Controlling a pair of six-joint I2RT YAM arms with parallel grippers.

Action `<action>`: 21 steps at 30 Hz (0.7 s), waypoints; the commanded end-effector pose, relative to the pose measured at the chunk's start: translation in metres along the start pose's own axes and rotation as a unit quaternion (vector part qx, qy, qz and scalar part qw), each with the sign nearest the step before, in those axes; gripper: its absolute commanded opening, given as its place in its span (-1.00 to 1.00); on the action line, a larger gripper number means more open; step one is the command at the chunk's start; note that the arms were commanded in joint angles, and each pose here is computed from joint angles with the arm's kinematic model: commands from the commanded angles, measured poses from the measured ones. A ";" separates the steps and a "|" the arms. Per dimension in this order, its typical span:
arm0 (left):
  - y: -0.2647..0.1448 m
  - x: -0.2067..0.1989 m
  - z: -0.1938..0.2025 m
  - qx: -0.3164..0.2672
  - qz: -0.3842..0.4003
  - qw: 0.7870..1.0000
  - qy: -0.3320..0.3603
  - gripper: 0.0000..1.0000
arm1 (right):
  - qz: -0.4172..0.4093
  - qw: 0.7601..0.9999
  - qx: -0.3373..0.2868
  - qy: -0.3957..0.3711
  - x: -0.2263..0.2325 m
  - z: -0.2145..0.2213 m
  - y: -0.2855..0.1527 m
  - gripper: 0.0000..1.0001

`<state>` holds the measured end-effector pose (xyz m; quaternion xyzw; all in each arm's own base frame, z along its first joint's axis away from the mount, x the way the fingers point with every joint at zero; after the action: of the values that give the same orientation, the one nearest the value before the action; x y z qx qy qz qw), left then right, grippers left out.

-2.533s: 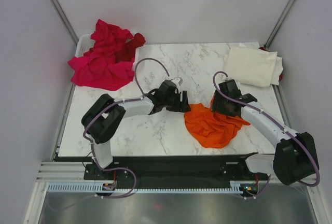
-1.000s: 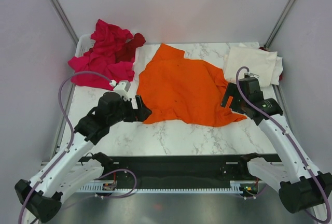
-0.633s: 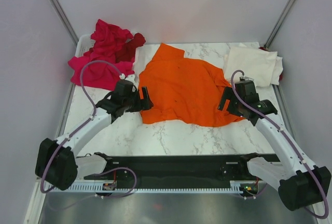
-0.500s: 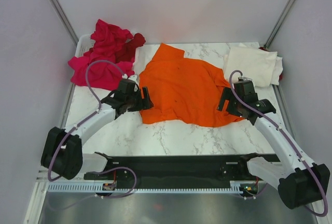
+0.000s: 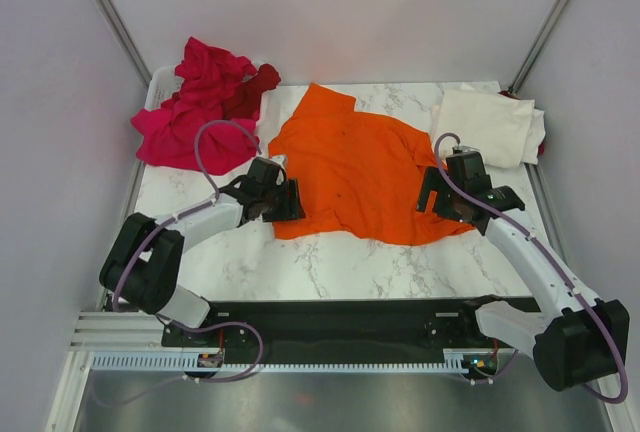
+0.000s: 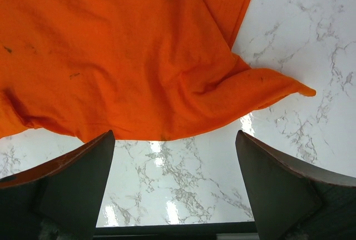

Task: Fold and stack the t-shirts
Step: Flatten the tshirt out

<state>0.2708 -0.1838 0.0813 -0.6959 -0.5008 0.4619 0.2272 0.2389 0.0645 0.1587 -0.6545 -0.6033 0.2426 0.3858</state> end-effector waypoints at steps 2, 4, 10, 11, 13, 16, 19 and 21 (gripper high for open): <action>0.007 -0.004 -0.004 -0.008 0.007 1.000 0.020 -0.12 | -0.007 1.000 -0.020 -0.006 0.000 -0.005 -0.002 0.96; 0.008 -0.005 -0.002 -0.004 0.008 1.000 0.023 -0.45 | -0.007 1.000 -0.023 -0.004 0.000 -0.005 -0.004 0.96; -0.013 -0.016 -0.017 -0.045 0.025 0.998 0.035 -0.95 | -0.009 1.000 -0.026 -0.005 0.000 -0.005 -0.005 0.96; -0.023 -0.019 -0.023 -0.062 0.029 0.997 0.038 -0.95 | -0.008 1.000 -0.026 -0.004 0.000 -0.004 -0.005 0.96; -0.034 -0.022 -0.028 -0.077 0.033 0.996 0.043 -0.96 | -0.008 1.000 -0.027 -0.005 0.000 -0.005 -0.005 0.96; -0.051 -0.019 -0.035 -0.105 0.013 0.993 0.048 -0.76 | -0.007 1.000 -0.030 -0.005 -0.001 -0.005 -0.006 0.96; -0.044 -0.006 -0.032 -0.096 -0.023 0.994 0.053 0.19 | -0.009 0.999 -0.031 -0.005 -0.001 -0.005 -0.006 0.96; -0.036 -0.004 -0.029 -0.080 -0.031 0.995 0.051 0.61 | -0.007 0.999 -0.032 -0.006 -0.001 -0.006 -0.006 0.96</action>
<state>0.2733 -0.1756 0.1360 -0.7368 -0.5237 0.3896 0.1765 0.2365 0.0635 0.1621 -0.6557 -0.6101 0.2344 0.3779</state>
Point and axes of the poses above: each gripper's point midway between its finger pads, its own y axis out along the fingers, its own x axis along the line the jaws close on, z = x × y, the point moved 4 cm from there along -y, back along the fingers, and after that the axes turned 4 degrees about -y, right-handed, at the moved point
